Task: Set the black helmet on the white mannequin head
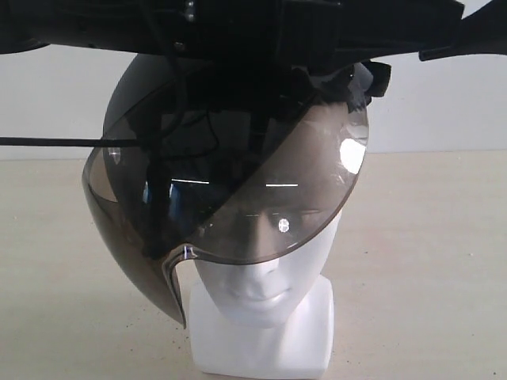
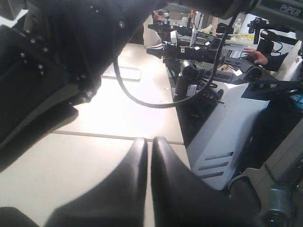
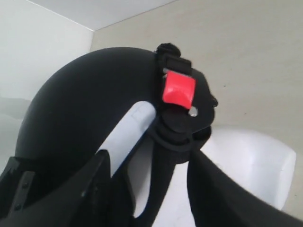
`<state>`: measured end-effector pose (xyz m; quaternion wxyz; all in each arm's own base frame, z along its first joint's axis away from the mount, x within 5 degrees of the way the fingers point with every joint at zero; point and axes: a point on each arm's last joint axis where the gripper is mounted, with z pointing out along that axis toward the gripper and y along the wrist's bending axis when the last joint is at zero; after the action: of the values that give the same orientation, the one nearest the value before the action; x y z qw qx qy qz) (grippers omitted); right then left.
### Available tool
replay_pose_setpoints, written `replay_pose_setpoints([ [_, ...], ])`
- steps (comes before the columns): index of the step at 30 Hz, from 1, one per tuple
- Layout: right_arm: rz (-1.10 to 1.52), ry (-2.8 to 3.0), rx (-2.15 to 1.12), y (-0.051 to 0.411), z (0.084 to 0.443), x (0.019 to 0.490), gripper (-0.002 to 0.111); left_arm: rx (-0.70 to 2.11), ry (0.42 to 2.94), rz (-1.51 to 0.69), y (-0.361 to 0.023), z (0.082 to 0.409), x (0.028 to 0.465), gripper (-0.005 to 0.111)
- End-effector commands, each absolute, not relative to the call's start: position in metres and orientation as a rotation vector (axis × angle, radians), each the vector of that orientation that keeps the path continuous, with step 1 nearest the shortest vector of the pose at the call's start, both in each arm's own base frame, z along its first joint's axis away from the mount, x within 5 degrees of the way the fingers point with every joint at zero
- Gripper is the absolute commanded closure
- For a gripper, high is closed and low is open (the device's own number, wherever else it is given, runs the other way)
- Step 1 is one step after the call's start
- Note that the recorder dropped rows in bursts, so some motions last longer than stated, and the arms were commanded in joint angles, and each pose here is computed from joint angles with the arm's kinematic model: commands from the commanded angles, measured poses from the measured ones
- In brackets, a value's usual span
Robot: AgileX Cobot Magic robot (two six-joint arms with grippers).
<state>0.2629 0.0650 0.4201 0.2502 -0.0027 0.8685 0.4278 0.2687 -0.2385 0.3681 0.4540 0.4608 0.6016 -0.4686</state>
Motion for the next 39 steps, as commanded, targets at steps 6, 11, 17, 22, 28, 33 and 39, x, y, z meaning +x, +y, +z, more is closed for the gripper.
replay_pose_setpoints([
  [6,1.165,2.393,-0.072,0.078,0.417,0.259,0.06,1.212,1.746,-1.033,-0.235,0.307,0.285,0.102],
  [11,1.125,2.427,-0.033,0.075,0.414,0.26,0.06,1.217,1.744,-1.04,-0.236,0.307,0.284,0.102],
  [17,1.137,2.461,-0.008,0.076,0.405,0.26,0.06,1.217,1.744,-1.04,-0.236,0.307,0.284,0.102],
  [22,1.206,2.439,-0.012,0.08,0.406,0.259,0.06,1.217,1.744,-1.04,-0.236,0.307,0.284,0.102],
  [28,1.239,2.458,-0.04,0.089,0.401,0.262,0.06,1.208,1.742,-1.047,-0.236,0.308,0.284,0.102],
  [33,1.217,2.476,-0.033,0.088,0.398,0.264,0.06,1.204,1.747,-1.053,-0.236,0.308,0.284,0.102],
  [39,1.118,2.53,-0.009,0.084,0.392,0.265,0.06,1.204,1.747,-1.053,-0.236,0.308,0.284,0.102],
])
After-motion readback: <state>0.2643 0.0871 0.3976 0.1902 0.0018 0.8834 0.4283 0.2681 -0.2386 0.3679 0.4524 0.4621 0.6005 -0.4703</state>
